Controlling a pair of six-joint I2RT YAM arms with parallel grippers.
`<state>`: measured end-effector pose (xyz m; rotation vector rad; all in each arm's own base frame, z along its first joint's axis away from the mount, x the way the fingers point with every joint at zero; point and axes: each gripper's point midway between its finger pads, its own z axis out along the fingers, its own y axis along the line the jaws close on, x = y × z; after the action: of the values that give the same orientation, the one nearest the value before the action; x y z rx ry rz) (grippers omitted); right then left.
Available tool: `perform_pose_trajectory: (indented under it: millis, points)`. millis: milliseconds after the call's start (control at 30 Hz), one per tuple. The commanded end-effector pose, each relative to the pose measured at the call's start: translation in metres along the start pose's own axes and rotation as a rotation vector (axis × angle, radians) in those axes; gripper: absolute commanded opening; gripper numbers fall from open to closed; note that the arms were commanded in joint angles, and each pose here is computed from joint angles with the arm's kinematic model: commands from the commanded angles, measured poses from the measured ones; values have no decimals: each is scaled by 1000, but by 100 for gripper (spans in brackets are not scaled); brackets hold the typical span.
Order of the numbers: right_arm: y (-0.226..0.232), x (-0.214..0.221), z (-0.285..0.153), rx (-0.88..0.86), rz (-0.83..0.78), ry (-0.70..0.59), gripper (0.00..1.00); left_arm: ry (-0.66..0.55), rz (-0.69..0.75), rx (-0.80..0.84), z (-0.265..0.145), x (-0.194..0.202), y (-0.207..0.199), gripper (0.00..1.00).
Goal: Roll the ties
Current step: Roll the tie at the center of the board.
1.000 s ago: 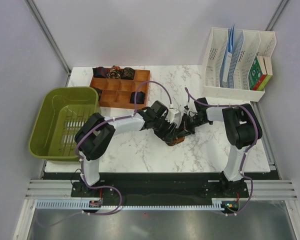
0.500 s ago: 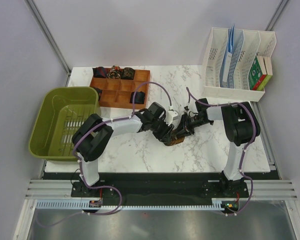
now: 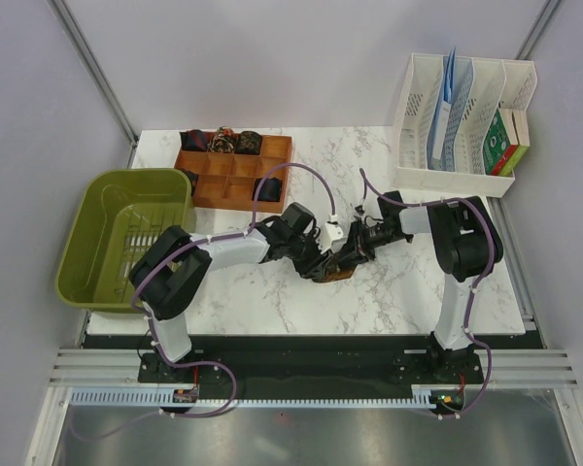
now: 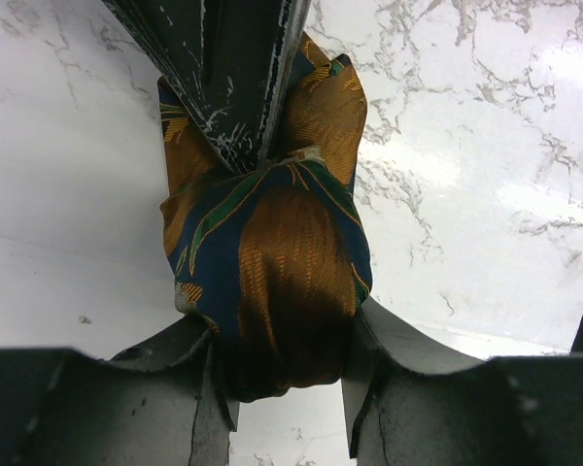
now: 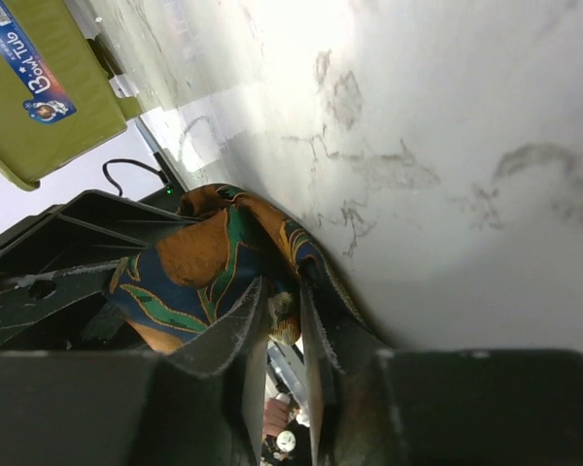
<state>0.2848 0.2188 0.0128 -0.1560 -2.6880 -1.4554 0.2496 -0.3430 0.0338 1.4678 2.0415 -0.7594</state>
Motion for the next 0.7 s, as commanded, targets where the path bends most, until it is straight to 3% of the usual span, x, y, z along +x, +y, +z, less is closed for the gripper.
perform_pose_trajectory:
  millis: [0, 167, 400, 667]
  points:
    - [-64, 6, 13, 241, 93, -15, 22, -16, 60, 48, -9, 4, -13, 2]
    - [-70, 5, 13, 268, 95, -11, 10, -58, 41, 75, -14, -2, -14, 2]
    - [-73, 5, 11, 290, 80, -12, 8, -75, 89, 134, -15, -5, -20, 2]
    - [-61, -3, 10, 260, 56, -22, 10, 171, 8, 78, 6, 29, 4, 2]
